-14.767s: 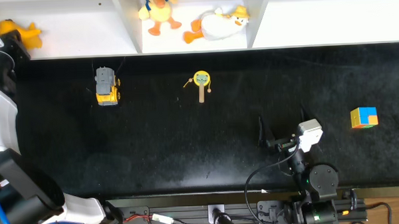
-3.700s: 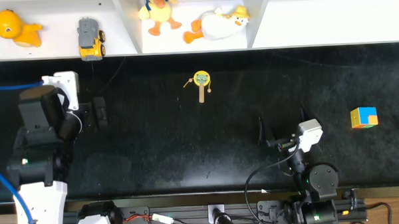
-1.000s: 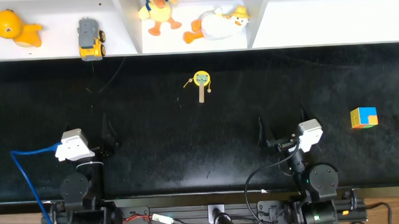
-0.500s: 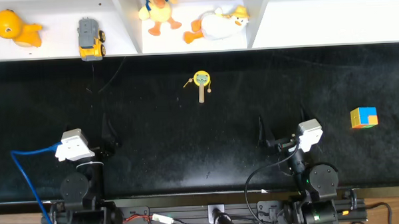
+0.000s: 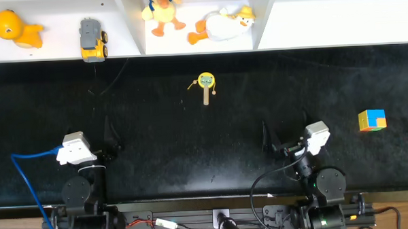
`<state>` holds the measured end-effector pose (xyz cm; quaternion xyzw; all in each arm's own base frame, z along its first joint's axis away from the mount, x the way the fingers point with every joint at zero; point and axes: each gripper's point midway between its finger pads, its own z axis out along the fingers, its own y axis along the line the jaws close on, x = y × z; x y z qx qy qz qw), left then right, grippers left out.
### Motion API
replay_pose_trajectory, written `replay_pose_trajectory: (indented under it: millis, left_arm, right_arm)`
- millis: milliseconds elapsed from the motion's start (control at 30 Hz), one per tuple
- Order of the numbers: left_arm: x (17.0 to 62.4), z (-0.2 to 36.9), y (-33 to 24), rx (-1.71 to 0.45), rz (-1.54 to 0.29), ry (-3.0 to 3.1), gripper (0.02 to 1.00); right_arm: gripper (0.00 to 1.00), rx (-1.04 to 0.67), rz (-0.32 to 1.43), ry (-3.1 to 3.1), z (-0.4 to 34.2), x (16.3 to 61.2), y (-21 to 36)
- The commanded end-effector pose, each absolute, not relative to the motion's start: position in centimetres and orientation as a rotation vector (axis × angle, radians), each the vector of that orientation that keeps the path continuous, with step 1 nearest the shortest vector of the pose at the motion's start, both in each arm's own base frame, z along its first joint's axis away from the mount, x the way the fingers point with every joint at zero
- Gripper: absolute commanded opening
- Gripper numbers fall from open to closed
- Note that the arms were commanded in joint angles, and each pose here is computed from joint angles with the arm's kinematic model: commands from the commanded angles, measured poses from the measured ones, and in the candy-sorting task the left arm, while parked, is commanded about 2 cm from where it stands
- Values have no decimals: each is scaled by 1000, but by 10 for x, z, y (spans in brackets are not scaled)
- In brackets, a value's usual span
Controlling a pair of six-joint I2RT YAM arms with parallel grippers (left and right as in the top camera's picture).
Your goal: Store Toys
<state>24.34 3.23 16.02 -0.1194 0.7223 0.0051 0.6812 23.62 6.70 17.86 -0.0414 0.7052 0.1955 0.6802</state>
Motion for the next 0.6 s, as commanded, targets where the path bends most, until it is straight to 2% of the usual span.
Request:
replay_pose_trajectory:
  millis: [33, 133, 267, 433, 600]
  left_arm:
    - [243, 159, 35, -286, 11, 1611, 998]
    - [243, 159, 35, -286, 11, 1611, 998]
    - [243, 159, 35, -286, 11, 1611, 998]
    - [243, 159, 35, -286, 11, 1611, 998]
    - [243, 159, 35, -286, 11, 1611, 998]
  right_arm:
    - [996, 23, 645, 1595, 178, 233, 77]
    - [996, 3, 778, 1592, 183, 226, 92]
    - [998, -42, 851, 1601, 188, 218, 103]
    - [998, -61, 829, 1666, 200, 215, 104]
    - [998, -178, 803, 1760, 220, 220, 115]
